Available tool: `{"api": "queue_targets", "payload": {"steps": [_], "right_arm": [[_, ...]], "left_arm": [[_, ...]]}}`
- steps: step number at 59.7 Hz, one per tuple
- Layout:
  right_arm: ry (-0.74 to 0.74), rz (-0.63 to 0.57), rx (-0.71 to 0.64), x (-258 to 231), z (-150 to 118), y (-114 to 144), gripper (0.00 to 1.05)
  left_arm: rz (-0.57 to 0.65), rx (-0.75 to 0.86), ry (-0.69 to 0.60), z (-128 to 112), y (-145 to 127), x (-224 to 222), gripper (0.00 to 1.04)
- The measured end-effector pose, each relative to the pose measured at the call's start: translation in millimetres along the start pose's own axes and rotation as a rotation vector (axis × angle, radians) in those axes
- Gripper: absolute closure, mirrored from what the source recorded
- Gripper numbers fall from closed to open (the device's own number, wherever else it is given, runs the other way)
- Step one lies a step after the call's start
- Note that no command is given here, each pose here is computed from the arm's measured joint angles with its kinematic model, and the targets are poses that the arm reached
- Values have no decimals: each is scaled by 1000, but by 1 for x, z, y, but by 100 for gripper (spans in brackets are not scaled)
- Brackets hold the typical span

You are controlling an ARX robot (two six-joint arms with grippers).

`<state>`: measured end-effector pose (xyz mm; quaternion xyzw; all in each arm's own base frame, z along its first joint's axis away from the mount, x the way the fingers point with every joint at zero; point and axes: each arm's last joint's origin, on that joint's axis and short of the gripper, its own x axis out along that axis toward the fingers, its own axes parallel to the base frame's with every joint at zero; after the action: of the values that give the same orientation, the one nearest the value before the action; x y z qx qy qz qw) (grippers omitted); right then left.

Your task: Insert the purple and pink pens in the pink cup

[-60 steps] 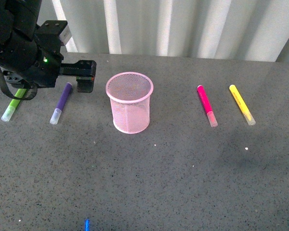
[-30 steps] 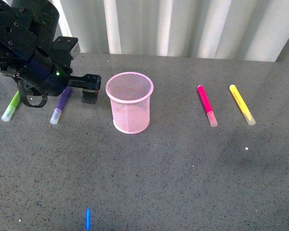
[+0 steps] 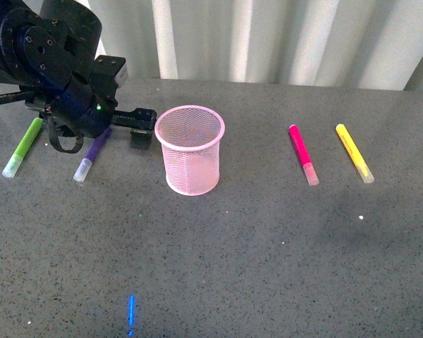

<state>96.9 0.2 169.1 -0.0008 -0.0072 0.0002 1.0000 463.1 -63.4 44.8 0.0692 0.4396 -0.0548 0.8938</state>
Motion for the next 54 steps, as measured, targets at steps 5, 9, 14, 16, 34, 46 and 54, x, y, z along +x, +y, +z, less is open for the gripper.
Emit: {"api": "queue_targets", "payload": {"steps": [5,9,14,16,34,46,54], "right_arm": [[0,0,0,0,0,0,7],[0,0,0,0,0,0,7],[0,0,0,0,0,0,7],[0,0,0,0,0,0,7],[0,0,0,0,0,0,7],[0,0,0,0,0,0,7],[0,0,0,0,0,0,7]], "left_arm": [[2,6,-1,0,1,1,7],[7,7,-7,1,1,3,7],[8,4,-9,2,3,4,7],[8,4,-10,2,3,4,7],[10,4,-8,2,4,6,38],[33,18,2,0,9,6,76],[49,27,3,0,11,5,92]]}}
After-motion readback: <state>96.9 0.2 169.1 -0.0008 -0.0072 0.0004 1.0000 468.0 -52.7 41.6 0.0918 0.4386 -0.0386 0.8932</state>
